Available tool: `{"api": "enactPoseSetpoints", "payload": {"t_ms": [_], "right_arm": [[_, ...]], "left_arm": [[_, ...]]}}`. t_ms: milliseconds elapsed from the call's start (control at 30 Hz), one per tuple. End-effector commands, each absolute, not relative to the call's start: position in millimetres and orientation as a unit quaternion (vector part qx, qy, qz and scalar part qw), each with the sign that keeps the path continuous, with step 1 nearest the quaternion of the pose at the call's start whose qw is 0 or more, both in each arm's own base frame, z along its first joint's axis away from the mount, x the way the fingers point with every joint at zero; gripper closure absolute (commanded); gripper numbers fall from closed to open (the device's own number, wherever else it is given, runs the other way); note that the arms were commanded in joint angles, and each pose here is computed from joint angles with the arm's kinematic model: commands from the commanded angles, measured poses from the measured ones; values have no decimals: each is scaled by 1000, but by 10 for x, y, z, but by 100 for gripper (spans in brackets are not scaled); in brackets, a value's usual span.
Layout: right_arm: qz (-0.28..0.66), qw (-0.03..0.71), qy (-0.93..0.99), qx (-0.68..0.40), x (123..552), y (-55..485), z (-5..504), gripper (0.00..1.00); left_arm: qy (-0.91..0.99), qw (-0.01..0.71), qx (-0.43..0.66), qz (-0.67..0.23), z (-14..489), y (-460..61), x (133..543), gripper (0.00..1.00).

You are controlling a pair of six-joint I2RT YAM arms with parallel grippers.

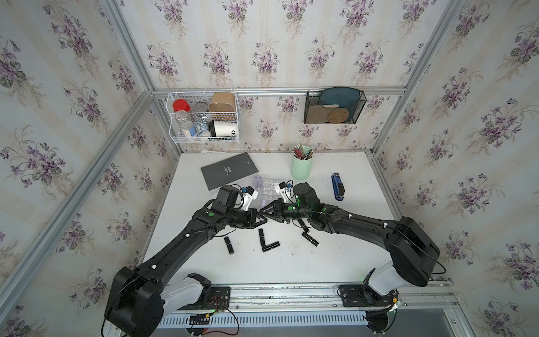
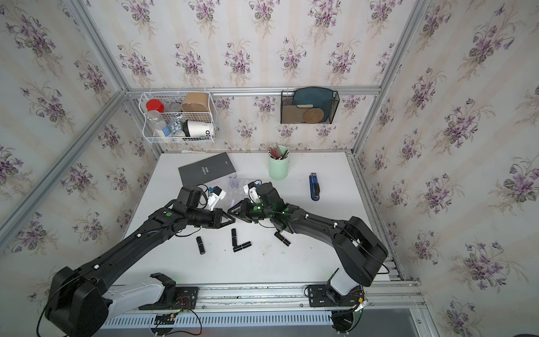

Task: Arrange the lipsticks in the organizer
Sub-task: Pick up the lipstick at the center of the board.

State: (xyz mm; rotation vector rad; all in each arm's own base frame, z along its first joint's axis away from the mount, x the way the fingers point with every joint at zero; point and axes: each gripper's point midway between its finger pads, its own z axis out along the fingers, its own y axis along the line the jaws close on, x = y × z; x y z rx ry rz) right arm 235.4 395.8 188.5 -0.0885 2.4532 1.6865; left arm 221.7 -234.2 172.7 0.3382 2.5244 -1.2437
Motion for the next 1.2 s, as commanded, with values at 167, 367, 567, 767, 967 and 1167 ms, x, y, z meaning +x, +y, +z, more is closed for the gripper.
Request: {"api": "enactPoseSetpoints", "payload": {"t_ms": [167, 367, 567, 767, 967, 1167], "right_arm": [[540, 106, 834, -43, 2639, 3748, 2078, 46], [518, 99, 848, -49, 2698, 3784, 1984, 54], [512, 99, 852, -49, 2750, 3816, 1949, 68], [523, 101, 845, -41, 2823, 3862, 1992, 81], [547, 217, 808, 38, 3553, 3643, 2340, 86], [364, 442, 818, 54, 4265, 3459, 2316, 89]], "left_arm": [[869, 212, 179, -409, 1821, -2307, 2266, 100], [865, 210, 193, -413, 1867, -2362, 2257, 100], [864, 208, 198, -413, 1883, -2366, 2244, 100], [872, 216, 196, -392, 1882, -2332, 2307, 100], [908, 254, 106, -316, 1984, -1973, 2598, 46], [927, 266, -71, -256, 1905, -1203, 2980, 45]]}}
